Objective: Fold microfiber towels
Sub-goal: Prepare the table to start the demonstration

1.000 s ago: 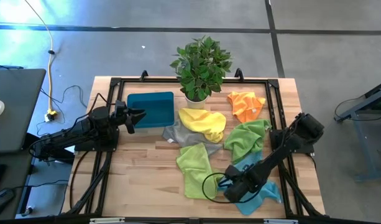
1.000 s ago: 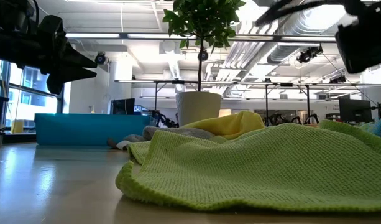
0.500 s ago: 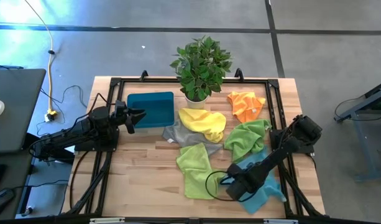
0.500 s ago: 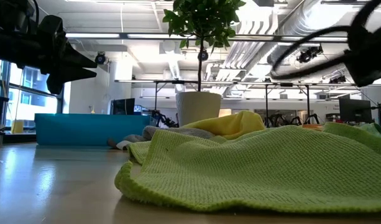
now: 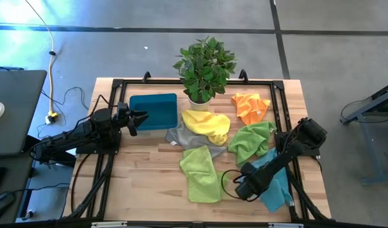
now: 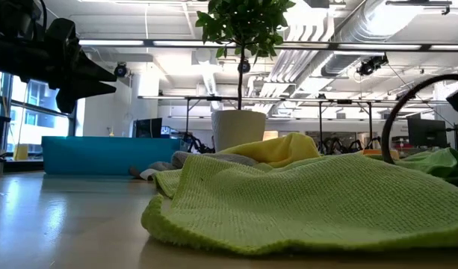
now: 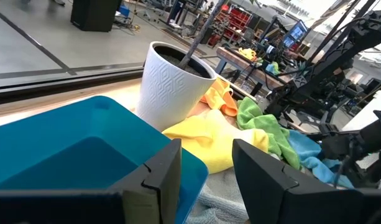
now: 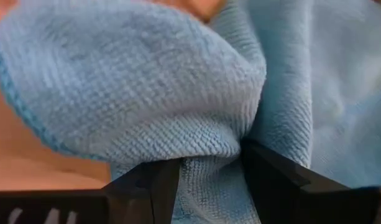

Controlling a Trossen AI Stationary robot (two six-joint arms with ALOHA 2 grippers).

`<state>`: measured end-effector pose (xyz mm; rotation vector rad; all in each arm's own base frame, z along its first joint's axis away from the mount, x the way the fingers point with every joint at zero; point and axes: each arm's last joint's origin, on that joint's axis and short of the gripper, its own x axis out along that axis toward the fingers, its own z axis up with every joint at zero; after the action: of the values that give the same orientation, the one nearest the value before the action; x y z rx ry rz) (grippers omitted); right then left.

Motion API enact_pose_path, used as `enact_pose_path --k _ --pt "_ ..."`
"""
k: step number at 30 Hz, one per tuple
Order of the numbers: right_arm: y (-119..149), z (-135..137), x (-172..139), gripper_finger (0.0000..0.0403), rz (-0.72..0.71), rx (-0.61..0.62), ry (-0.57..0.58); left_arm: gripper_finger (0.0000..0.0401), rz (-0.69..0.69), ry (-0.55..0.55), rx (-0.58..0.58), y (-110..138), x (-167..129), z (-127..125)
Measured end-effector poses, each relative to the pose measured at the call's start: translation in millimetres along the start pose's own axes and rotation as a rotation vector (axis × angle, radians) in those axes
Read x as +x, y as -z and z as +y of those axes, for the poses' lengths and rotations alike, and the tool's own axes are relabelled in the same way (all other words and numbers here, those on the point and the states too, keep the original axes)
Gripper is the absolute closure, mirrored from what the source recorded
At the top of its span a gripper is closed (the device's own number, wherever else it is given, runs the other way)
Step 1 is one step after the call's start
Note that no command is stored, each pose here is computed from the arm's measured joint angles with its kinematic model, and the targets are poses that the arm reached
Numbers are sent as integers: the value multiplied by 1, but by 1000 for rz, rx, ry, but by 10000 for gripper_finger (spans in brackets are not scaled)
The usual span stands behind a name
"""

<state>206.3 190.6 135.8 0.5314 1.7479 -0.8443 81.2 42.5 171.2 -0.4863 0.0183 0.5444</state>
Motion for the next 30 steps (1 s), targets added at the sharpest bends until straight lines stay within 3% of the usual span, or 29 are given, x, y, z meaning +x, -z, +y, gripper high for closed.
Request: enact_pose_path --k 7,15,21,30 --pt "4 8 -37 238 -78 38 -9 268 0 0 0 0 0 0" --pt "1 29 -85 238 -417 72 -240 268 0 0 0 0 0 0" --pt "-23 44 -90 238 -537 73 -351 268 0 0 0 0 0 0" --pt "-60 52 -83 238 -562 -4 -298 268 0 0 0 0 0 0"
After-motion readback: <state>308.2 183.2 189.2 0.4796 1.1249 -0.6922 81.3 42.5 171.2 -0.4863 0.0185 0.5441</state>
